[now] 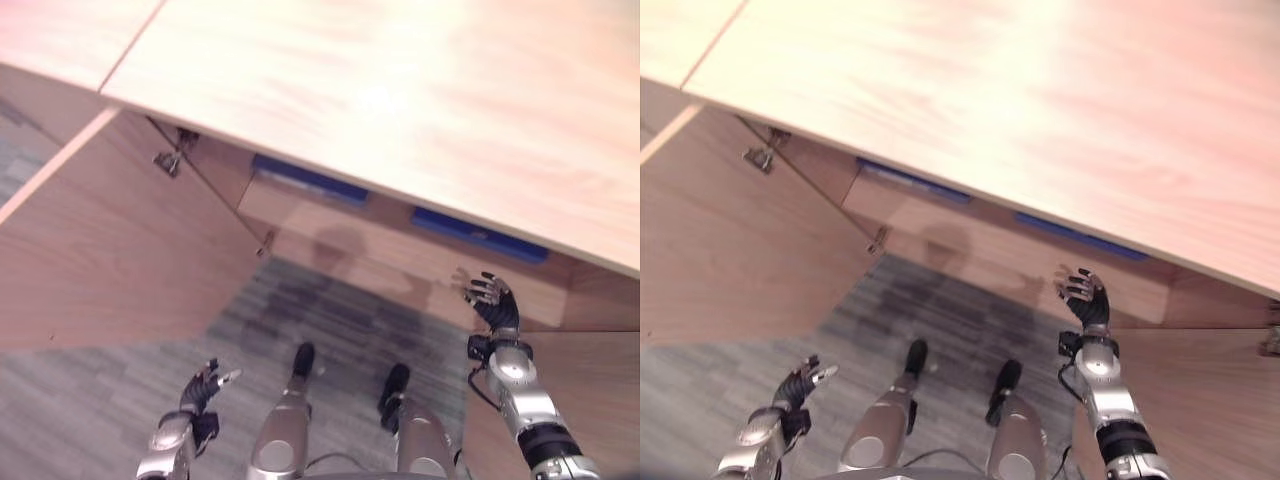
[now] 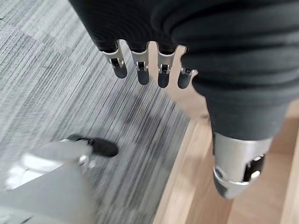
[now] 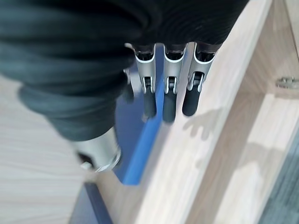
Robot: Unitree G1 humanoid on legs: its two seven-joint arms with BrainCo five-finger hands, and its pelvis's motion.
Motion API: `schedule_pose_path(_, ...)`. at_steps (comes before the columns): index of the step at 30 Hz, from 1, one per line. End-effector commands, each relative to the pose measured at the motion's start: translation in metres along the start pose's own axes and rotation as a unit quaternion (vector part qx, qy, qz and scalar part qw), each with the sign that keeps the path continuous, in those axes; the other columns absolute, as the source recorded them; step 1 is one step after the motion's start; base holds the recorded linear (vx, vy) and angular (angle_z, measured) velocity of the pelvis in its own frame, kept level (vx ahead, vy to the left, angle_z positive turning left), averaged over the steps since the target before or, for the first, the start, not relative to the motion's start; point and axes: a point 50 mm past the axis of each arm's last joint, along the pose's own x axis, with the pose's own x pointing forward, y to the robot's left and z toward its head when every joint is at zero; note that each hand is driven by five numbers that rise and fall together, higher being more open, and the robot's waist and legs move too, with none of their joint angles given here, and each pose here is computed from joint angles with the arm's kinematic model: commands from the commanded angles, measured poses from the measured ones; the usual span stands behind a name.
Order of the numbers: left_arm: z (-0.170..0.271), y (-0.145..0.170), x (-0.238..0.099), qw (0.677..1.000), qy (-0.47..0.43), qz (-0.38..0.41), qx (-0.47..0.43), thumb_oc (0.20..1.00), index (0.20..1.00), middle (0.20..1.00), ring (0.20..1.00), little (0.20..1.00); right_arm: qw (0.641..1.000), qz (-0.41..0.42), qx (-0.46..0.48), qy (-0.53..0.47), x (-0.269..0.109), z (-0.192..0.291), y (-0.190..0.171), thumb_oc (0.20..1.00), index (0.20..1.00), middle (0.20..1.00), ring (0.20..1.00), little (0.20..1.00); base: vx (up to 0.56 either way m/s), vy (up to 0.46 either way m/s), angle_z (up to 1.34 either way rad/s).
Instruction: Put the empty folder in the office cabinet
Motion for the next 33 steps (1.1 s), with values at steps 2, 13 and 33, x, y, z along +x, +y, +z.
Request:
schedule_pose_path(2, -0.01, 0.016, -0.005, 0.999, 0.018, 0.028, 0.005, 1.0, 1.0, 1.0, 1.0, 1.0, 0.998, 0.039, -0.001, -0.043, 0.002, 0.016, 0.009, 1.0, 1.0, 1.0, 1.0, 1.0, 0.04, 0.096, -0.13)
schedule_pose_path(13, 0.007, 0.007, 0.001, 0.999, -0.028, 0.032, -0.021, 1.0, 1.0, 1.0, 1.0, 1.0, 0.987, 0.131, -0.065, 0.068, -0.034, -0.045, 0.027, 1.0, 1.0, 1.0, 1.0, 1.0, 0.01, -0.045, 0.44)
schedule_pose_path(33, 0.015, -0.014, 0.003, 0.997, -0.051, 0.015, -0.062, 1.0, 1.0, 1.0, 1.0, 1.0, 0.985, 0.128, -0.083, 0.085, -0.033, -0.051, 0.014, 1.0, 1.0, 1.0, 1.0, 1.0, -0.06, 0.091, 0.71)
